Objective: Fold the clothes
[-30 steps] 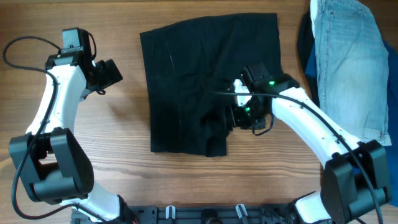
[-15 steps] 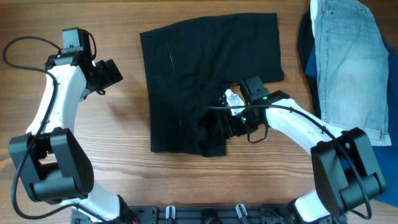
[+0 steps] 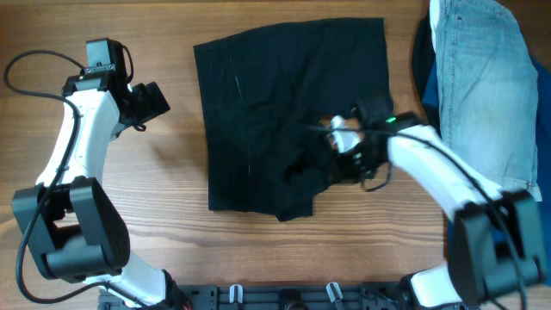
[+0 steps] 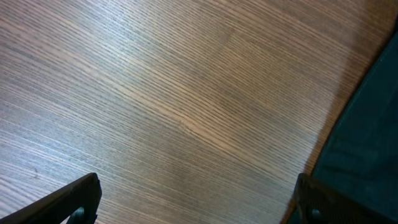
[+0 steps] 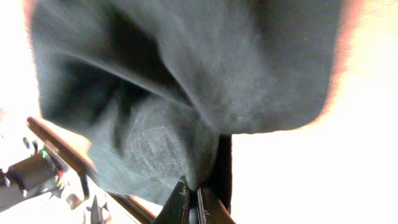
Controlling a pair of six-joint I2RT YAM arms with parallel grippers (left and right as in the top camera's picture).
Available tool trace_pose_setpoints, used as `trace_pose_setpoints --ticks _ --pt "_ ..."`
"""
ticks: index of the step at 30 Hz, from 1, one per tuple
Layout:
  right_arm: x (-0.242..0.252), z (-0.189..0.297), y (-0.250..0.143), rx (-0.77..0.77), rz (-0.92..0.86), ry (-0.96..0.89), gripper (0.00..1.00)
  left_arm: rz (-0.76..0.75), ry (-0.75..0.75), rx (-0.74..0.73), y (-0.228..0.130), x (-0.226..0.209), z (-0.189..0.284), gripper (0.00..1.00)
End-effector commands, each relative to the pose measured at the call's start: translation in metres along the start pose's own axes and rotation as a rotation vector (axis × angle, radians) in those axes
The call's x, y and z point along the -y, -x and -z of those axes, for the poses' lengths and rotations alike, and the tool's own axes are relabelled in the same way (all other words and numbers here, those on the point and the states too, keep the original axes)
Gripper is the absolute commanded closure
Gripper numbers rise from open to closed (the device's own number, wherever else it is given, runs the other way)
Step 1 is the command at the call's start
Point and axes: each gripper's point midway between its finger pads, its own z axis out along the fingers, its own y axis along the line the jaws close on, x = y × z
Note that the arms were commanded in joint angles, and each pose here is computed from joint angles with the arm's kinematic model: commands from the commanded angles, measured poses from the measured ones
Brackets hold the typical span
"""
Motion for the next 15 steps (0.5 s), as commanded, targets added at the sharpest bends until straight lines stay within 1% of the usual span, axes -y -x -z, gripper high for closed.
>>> trace_pose_setpoints --ticks 1,3,6,9,12,13,15 --pt "0.027 0.08 0.018 0.166 -0.057 -0.238 0.96 0.003 -0.013 0.016 0.002 0.003 0.006 0.0" --pt "0.049 0.111 0.01 0.192 -0.126 -0.374 0.96 0.003 -0.013 0.016 0.002 0.003 0.006 0.0" --pt "0.076 0.129 -0.002 0.208 -0.249 -0.51 0.96 0.003 -0.013 0.017 0.002 0.003 0.006 0.0" --pt "0.087 0.134 -0.018 0.17 -0.313 -0.585 0.96 0.003 -0.013 0.018 0.002 0.003 0.006 0.0" --pt "0.103 0.142 -0.045 0.119 -0.457 -0.71 0.96 0.003 -0.015 0.023 0.003 0.003 0.007 0.0" --pt "0.113 0.144 -0.064 0.088 -0.544 -0.785 0.96 0.004 -0.016 0.027 0.004 0.004 0.007 0.0" --pt "0.119 0.142 -0.071 0.076 -0.586 -0.807 0.96 0.004 -0.017 0.027 0.004 0.004 0.007 0.0"
